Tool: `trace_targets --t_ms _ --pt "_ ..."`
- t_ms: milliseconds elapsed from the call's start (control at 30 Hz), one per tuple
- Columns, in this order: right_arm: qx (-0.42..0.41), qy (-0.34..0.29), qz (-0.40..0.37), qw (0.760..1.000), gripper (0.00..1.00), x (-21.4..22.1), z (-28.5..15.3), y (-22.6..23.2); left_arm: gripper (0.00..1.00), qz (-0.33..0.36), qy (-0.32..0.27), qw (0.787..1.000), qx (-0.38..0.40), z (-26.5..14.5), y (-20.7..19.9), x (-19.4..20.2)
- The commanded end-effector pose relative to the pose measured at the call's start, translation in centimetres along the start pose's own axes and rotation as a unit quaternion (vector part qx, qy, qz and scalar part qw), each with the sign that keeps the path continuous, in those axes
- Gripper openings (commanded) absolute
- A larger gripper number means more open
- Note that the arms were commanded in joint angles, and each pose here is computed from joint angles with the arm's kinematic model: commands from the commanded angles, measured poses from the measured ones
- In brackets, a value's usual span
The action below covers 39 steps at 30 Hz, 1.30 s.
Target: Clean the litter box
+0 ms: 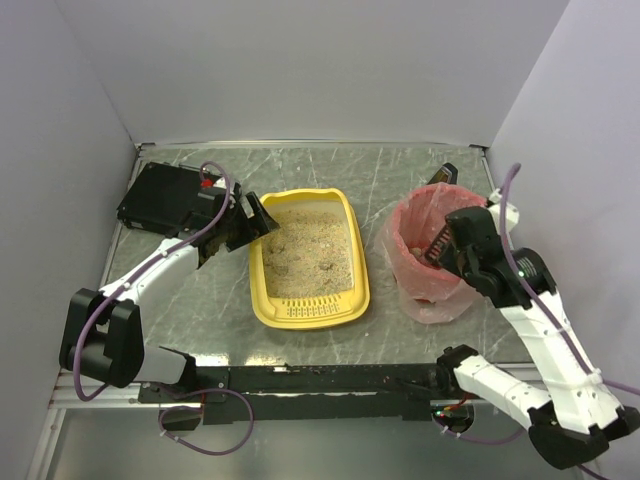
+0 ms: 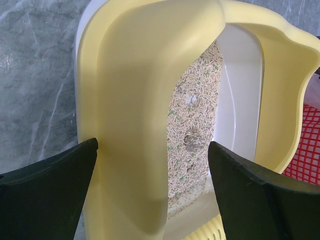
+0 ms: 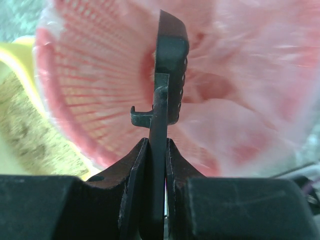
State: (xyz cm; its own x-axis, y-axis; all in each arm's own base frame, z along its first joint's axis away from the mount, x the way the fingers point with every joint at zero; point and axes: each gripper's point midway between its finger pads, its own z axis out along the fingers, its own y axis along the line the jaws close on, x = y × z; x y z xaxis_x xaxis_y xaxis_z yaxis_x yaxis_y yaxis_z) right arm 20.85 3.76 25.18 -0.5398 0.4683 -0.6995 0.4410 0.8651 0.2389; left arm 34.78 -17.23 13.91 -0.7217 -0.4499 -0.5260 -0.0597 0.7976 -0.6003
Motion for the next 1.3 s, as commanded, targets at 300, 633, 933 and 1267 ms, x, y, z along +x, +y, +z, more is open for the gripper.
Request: trace_targets --t_ms 300,633,933,1267 --pt "-0.157 -0.089 -0.14 0.974 0.0 -3.1 -6.3 0.7 0.97 0.006 -0.041 0.999 0.003 -1.4 -0.9 -2.1" --pt "-0.119 -0.125 -0.154 0.973 0.0 -4.1 -6.8 -1.6 0.97 0.0 -0.037 0.999 0.009 -1.9 -1.0 -1.7" --pt "-0.294 -0.234 -0.092 0.922 0.0 -9.5 -14.7 3.5 0.97 -0.006 -0.021 1.0 0.008 -1.7 -0.9 -1.1" --pt "-0.495 0.007 -0.175 0.851 0.0 -2.2 -10.8 18.0 0.97 -0.009 -0.014 1.0 -0.024 -1.5 0.7 -0.4"
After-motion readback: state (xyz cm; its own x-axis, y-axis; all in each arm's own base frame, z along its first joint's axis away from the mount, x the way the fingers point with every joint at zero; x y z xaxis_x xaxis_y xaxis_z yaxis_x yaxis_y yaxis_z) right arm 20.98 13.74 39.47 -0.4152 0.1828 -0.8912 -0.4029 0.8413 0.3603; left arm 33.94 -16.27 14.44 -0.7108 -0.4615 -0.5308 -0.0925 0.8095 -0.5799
